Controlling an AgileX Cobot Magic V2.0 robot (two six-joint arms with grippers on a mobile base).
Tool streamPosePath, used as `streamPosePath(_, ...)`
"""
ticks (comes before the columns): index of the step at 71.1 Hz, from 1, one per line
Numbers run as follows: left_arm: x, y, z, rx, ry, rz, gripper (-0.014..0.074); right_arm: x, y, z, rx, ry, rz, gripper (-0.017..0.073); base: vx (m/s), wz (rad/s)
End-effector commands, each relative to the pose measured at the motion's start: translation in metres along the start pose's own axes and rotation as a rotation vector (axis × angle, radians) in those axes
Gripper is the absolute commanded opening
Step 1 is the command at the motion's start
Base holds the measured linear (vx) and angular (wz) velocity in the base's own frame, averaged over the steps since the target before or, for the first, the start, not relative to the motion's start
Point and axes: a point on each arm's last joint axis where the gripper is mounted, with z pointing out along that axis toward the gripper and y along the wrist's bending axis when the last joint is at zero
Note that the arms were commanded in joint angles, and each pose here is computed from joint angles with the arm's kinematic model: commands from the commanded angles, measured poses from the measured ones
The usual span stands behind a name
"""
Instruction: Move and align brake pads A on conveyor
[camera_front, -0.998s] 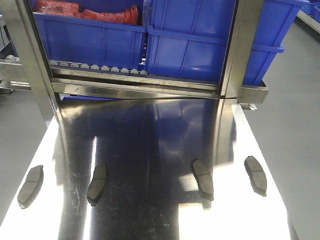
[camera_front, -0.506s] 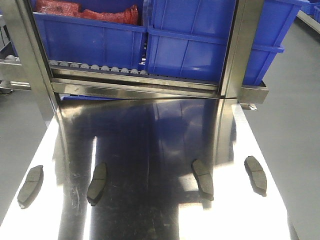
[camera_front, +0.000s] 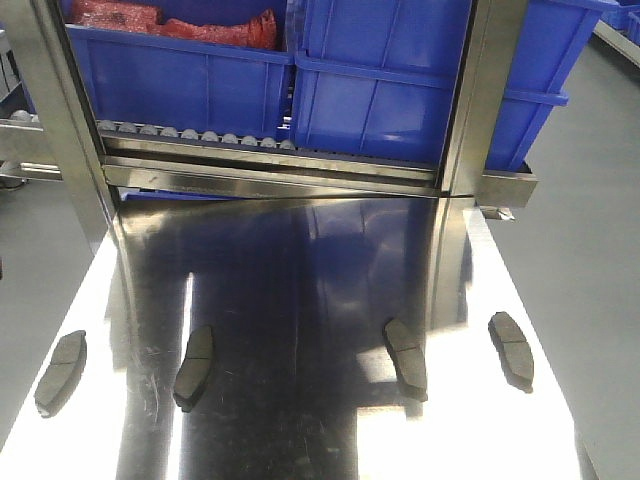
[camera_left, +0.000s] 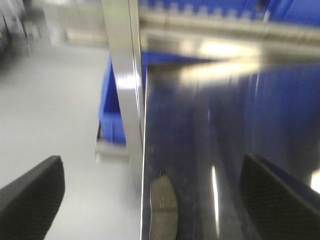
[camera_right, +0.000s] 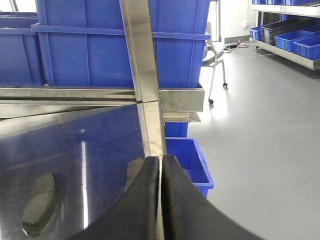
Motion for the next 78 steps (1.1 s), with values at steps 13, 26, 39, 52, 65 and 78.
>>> streamPosePath(13, -0.042, -0.005, 0.059, -0.015, 0.248, -0.012, 0.0627, -0.004, 0.0, -0.001, -0.007, -0.077, -0.005, -0.0005, 0.0, 0.0)
streamPosePath(26, -0.033, -0.008, 0.103, -0.012, 0.421, 0.013, 0.0626, -0.004, 0.0, -0.001, -0.007, -0.077, -0.005, -0.0005, 0.0, 0.0)
streamPosePath(39, -0.008, -0.011, 0.141, -0.009, 0.559, 0.042, 0.0609, -0.004, 0.0, -0.001, -0.007, -0.077, -0.005, -0.0005, 0.0, 0.0)
streamPosePath(52, 0.007, -0.011, 0.16, -0.007, 0.615, 0.045, 0.0606, -0.004, 0.0, -0.001, -0.007, -0.077, -0.005, -0.0005, 0.0, 0.0)
streamPosePath(65, 0.018, -0.01, 0.173, -0.013, 0.666, 0.052, 0.0589, -0.004, 0.0, -0.001, -0.007, -0.077, -0.005, -0.0005, 0.0, 0.0)
streamPosePath(78, 0.026, -0.01, 0.18, -0.015, 0.699, 0.052, 0.0589, -0.004, 0.0, -0.001, -0.007, -0.077, -0.005, -0.0005, 0.0, 0.0)
